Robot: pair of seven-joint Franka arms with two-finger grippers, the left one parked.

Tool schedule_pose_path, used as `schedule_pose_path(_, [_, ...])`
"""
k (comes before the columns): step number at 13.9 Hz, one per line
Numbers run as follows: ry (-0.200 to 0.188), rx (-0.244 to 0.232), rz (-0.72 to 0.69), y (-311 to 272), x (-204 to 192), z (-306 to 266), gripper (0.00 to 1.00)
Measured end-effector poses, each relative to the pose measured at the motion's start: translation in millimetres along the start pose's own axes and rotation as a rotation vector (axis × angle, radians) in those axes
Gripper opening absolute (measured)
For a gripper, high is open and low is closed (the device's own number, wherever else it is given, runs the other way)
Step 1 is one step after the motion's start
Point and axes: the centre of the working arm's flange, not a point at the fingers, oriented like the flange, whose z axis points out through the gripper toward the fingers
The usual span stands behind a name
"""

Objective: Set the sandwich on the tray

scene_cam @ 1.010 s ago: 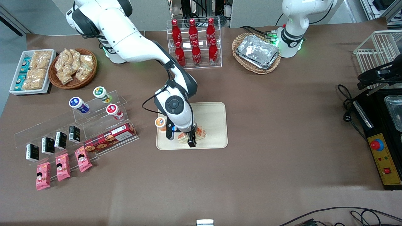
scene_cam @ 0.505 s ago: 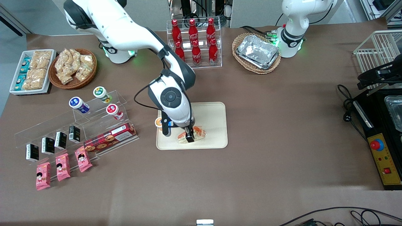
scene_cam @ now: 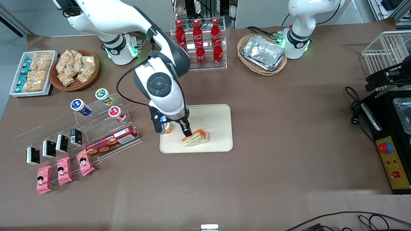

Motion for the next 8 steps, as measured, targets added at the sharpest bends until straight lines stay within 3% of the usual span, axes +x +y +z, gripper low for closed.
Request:
schedule_pose_path(3, [-0.016,0.019,-0.080,-1,10,-20,1.00])
schedule_pose_path(8, [-0.062,0.070,-0.385,11,19,-80,1.00])
